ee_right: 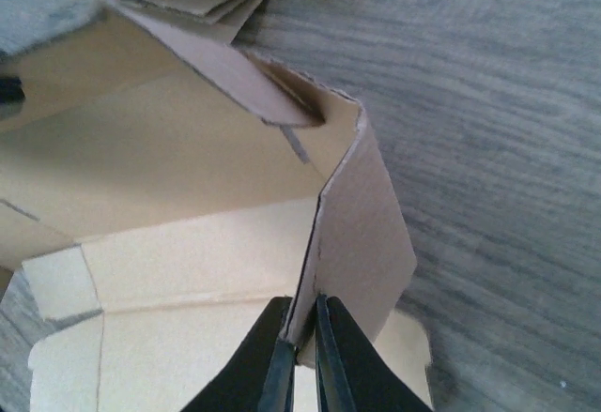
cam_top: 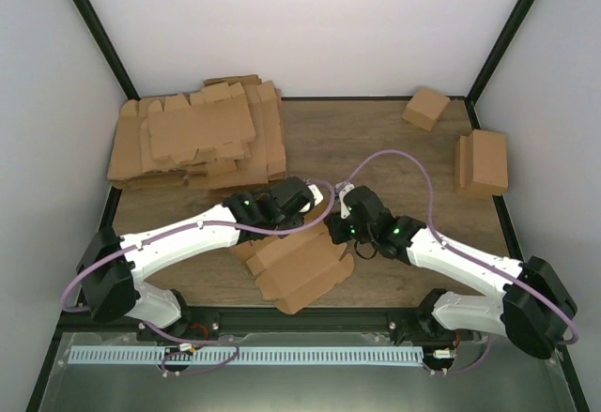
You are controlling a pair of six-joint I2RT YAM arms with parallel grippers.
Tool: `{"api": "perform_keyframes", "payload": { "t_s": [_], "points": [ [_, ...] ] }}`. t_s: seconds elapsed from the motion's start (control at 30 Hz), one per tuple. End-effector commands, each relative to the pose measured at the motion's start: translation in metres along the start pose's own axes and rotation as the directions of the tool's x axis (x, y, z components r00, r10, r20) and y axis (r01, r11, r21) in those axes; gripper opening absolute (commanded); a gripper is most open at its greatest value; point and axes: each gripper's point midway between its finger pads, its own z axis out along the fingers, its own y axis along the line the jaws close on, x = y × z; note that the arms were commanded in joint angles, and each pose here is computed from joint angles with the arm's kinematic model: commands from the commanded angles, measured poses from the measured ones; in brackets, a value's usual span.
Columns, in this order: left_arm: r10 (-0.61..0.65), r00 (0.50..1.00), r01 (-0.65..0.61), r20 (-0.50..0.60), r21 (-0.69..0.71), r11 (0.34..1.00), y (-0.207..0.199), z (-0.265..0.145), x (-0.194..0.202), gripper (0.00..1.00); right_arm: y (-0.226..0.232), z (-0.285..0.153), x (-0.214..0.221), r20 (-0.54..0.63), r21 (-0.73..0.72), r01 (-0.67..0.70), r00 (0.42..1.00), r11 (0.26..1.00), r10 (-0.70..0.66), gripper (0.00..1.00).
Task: Fold the paper box
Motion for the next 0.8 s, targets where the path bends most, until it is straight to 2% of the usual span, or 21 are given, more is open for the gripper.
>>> {"api": "perform_keyframes", "payload": {
  "t_s": [0.0,0.23,0.3,0.4,0.57,0.77],
  "points": [
    [-0.079,0.995,0.081,0.069,-0.030,0.996,0.006,-0.010,-0.014,0.04,0.014,-0.005,0.000,0.004,-0.079,-0.057,0.998,0.995,0.058,0.08],
    [-0.034,0.997,0.038,0.075,-0.054,0.998,-0.003,-0.016,-0.017,0.04,0.024,-0.011,0.009,-0.047,-0.135,-0.088,0.995,0.987,0.082,0.14],
    [-0.023,0.997,0.028,0.068,-0.066,0.997,-0.004,-0.016,-0.017,0.04,0.024,-0.016,0.008,-0.030,-0.143,-0.086,0.996,0.986,0.083,0.24],
    [-0.001,0.999,0.004,0.054,-0.067,0.998,-0.008,-0.014,-0.013,0.04,0.020,-0.018,0.009,-0.016,-0.147,-0.115,0.993,0.983,0.114,0.47],
    [0.061,0.998,-0.061,0.000,-0.067,0.996,-0.021,-0.005,-0.004,0.05,0.002,-0.020,0.004,-0.052,-0.210,-0.259,0.966,0.943,0.254,0.49],
    [0.060,0.997,-0.065,-0.050,-0.094,0.993,-0.023,0.003,0.005,0.05,-0.004,-0.016,0.017,-0.109,-0.209,-0.312,0.949,0.927,0.295,0.55]
  ]
}}
